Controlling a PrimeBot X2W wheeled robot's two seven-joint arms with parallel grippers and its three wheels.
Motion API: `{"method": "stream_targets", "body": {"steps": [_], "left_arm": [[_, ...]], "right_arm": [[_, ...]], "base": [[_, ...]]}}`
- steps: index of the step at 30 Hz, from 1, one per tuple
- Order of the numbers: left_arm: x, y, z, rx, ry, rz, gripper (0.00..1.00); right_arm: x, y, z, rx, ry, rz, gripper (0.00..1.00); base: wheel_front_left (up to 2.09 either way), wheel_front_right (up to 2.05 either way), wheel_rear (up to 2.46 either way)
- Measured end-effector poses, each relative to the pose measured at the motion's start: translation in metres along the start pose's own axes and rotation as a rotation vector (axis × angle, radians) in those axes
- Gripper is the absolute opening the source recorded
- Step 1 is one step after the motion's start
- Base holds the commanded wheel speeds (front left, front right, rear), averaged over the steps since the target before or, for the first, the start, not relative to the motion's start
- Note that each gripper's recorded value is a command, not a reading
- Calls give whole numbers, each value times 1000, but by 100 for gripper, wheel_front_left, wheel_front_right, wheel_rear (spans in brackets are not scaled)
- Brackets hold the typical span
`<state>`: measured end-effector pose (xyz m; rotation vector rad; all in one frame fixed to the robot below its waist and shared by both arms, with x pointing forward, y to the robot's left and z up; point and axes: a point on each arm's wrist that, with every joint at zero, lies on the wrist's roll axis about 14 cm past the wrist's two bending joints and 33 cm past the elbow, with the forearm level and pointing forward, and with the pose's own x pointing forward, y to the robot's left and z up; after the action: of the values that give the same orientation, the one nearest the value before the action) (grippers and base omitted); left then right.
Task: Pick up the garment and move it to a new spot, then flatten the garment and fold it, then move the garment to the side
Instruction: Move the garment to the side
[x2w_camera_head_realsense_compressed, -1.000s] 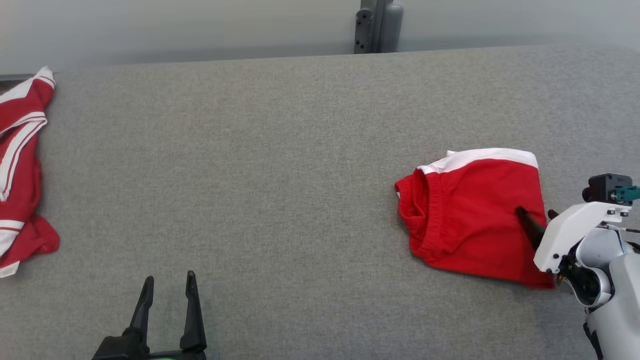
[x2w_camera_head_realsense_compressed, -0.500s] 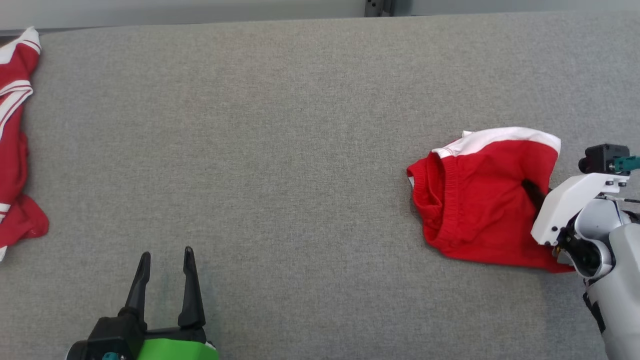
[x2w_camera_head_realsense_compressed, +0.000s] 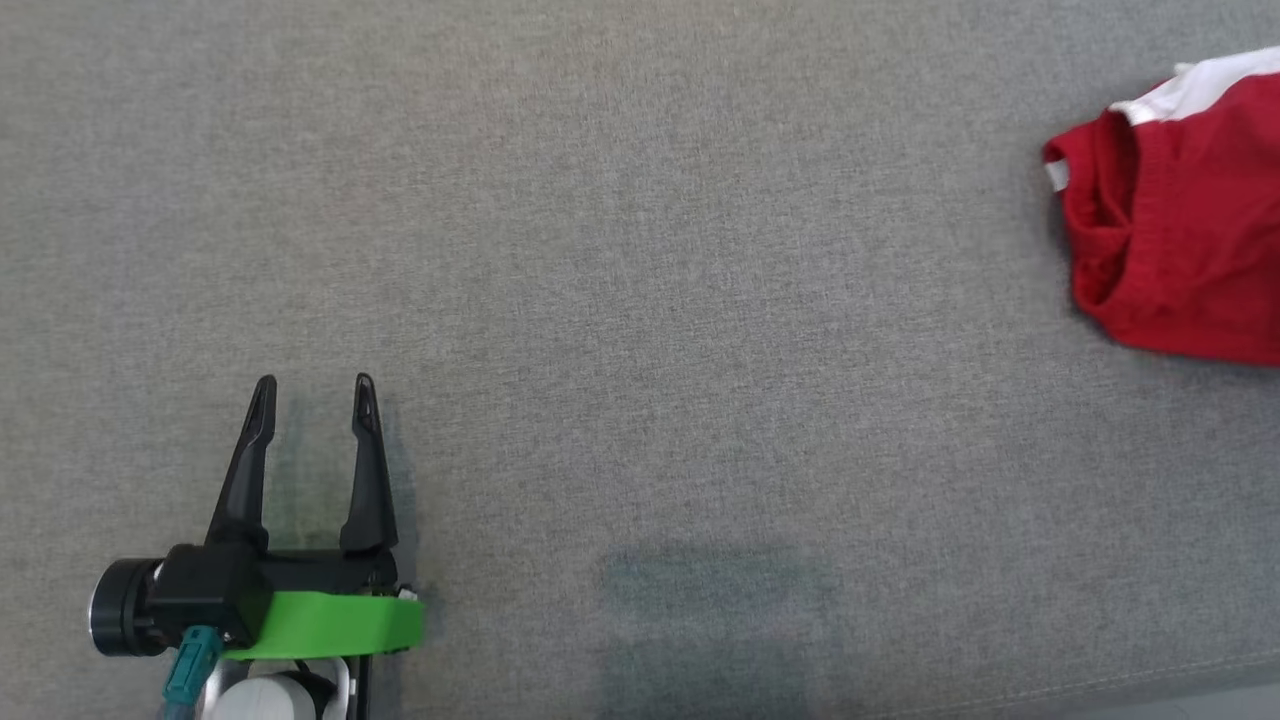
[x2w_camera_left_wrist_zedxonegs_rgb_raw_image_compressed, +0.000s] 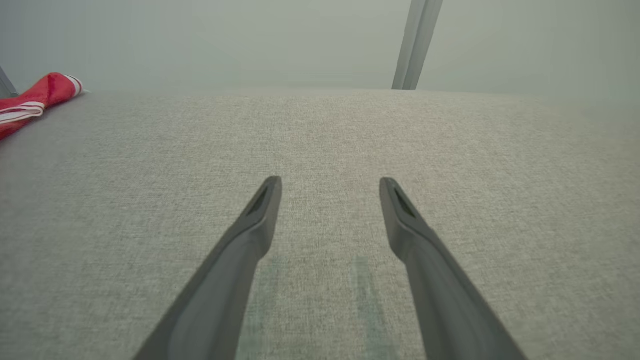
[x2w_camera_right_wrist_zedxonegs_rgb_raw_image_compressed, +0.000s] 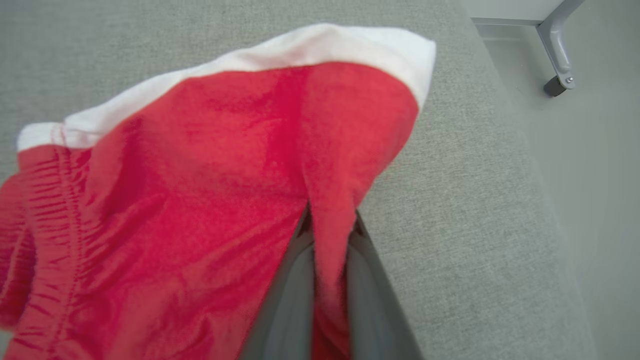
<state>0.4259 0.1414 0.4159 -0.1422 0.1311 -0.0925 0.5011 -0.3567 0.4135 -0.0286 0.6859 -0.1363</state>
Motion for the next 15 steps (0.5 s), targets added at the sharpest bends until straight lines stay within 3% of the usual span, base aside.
{"method": "stream_targets", "body": {"steps": [8,9,11,15], "left_arm": [[13,-1,-41,1,95,-16,100],[13,1,-43,1,101,-11,100],[11,6,-44,2,105,5,100],[4,11,-40,-6,105,35,100]], "right_arm": [[13,-76,1,-133,59,-209,0],[14,-82,3,-159,59,-225,18],[16,-90,16,-223,10,-258,100],[15,-97,40,-279,-99,-297,100]], "base": [[0,0,0],[0,0,0],[0,0,0],[0,0,0]]}}
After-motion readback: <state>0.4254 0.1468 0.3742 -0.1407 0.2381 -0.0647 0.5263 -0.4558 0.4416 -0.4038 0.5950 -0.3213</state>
